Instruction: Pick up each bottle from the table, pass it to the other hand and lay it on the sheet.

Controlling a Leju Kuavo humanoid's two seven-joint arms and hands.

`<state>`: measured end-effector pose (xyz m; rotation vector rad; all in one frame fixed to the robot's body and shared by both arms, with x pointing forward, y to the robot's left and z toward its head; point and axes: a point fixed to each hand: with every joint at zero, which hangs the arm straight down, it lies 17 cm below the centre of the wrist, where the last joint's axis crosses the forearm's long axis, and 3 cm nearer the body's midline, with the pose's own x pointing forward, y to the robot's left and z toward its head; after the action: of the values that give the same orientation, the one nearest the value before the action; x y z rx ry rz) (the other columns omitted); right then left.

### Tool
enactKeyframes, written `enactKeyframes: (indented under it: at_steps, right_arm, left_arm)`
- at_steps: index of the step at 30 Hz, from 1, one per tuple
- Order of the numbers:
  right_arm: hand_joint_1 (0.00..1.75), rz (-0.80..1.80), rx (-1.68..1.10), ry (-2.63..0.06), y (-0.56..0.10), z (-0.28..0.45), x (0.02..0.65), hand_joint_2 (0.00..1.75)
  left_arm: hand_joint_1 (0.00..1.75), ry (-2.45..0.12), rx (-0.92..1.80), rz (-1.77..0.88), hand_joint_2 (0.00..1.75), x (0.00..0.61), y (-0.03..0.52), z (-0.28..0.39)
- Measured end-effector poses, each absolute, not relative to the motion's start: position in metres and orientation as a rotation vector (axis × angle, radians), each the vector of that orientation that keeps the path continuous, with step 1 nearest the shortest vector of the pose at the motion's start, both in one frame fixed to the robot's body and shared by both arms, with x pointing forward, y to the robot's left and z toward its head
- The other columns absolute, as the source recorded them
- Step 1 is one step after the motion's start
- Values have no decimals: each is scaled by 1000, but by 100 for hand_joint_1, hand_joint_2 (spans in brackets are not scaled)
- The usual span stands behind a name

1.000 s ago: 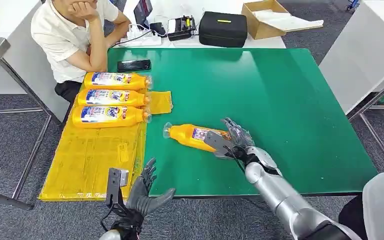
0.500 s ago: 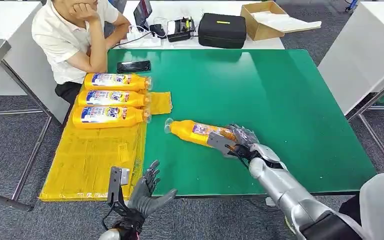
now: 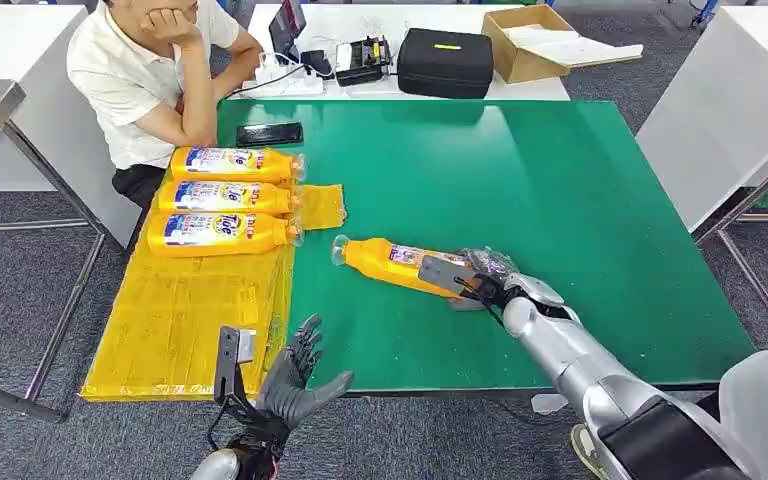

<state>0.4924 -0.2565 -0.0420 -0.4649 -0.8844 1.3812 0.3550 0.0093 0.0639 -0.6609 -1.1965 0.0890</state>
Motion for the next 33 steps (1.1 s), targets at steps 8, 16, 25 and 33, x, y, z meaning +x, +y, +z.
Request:
enactKeyframes:
  at_steps: [8,16,25,33]
  right_arm:
    - [175,1135,-225,-1094,-231,-36,476,175]
    - [175,859,-6,-1387,-196,6,438,175]
    - [175,785,64,-1502,-176,31,415,175]
    - [175,763,213,-1609,-117,54,380,175]
  left_arm:
    - [0,-1344,-616,92,175,356,17,86]
    - [0,-1572,-566,88,175,358,24,129]
    - [0,-1581,-587,99,175,357,18,136]
    - [0,-1535,-649,84,175,360,6,133]
